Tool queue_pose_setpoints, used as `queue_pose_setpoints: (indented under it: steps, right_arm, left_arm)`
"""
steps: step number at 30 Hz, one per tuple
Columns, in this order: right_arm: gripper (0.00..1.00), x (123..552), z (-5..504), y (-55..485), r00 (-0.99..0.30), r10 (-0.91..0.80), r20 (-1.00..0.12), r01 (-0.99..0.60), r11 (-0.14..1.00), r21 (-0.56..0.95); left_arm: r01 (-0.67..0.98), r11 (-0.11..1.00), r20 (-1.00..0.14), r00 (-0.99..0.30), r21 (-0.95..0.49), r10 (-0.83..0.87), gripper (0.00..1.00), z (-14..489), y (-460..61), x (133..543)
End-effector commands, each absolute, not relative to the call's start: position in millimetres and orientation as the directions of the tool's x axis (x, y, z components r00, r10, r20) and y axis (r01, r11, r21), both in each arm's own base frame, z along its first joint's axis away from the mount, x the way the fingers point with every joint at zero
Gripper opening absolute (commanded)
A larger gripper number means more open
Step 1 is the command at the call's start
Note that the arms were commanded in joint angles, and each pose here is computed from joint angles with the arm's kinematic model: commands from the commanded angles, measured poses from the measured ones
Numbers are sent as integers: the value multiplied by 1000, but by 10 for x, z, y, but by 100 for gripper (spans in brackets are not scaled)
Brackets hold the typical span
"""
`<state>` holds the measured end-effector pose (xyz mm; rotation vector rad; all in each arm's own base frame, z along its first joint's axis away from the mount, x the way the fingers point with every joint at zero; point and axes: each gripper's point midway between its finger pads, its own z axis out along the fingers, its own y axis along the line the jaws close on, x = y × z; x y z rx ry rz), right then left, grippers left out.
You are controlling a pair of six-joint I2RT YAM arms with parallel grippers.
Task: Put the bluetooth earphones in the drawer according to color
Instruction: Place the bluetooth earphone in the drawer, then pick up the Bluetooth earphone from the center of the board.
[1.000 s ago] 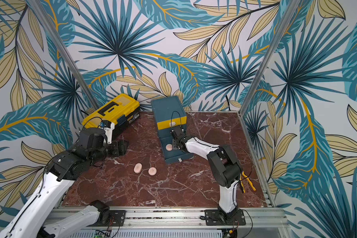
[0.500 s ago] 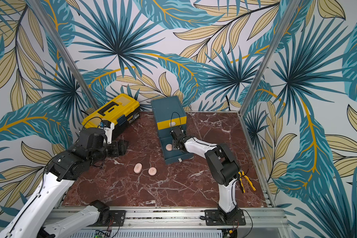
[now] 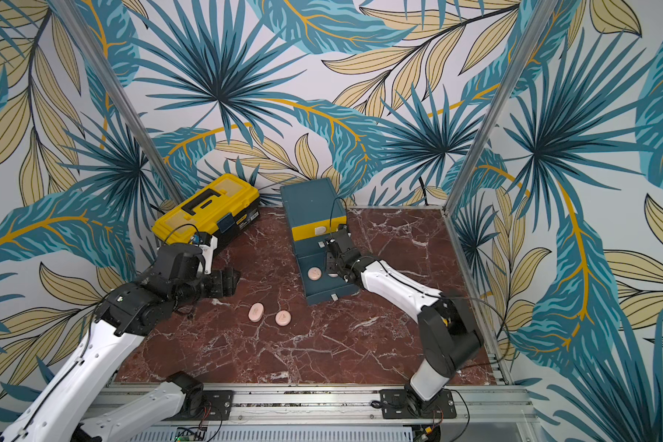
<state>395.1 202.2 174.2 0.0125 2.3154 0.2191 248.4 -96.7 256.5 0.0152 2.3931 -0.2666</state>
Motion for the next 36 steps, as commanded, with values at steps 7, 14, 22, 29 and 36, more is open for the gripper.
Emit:
queue_pose_setpoints:
  steps: [7,14,22,29,36]
  right_arm:
    - [68,3389,2381,1534,-610,122,-783,-17,986,166]
    - [68,3200,2578,1410,-587,143,-797,-20,981,191]
    - [68,3121,2573,1344,-585,138,-799,-16,983,182]
    - [68,3099,2547,1328,-590,133,-796,-15,984,176]
    - [68,3112,2544,1335,-592,129,-796,-17,985,172]
  left_arm:
    - [77,977,-374,-927,-199,-3,86,1381,-1331,2353]
    - [55,996,-291,-956,-68,33,89,977,-1266,2433]
    - [63,997,-233,-970,37,70,88,677,-1185,2630]
    - [68,998,-188,-980,15,70,85,479,-1188,2680]
    - [94,995,-163,-983,-23,89,74,350,-1274,2665]
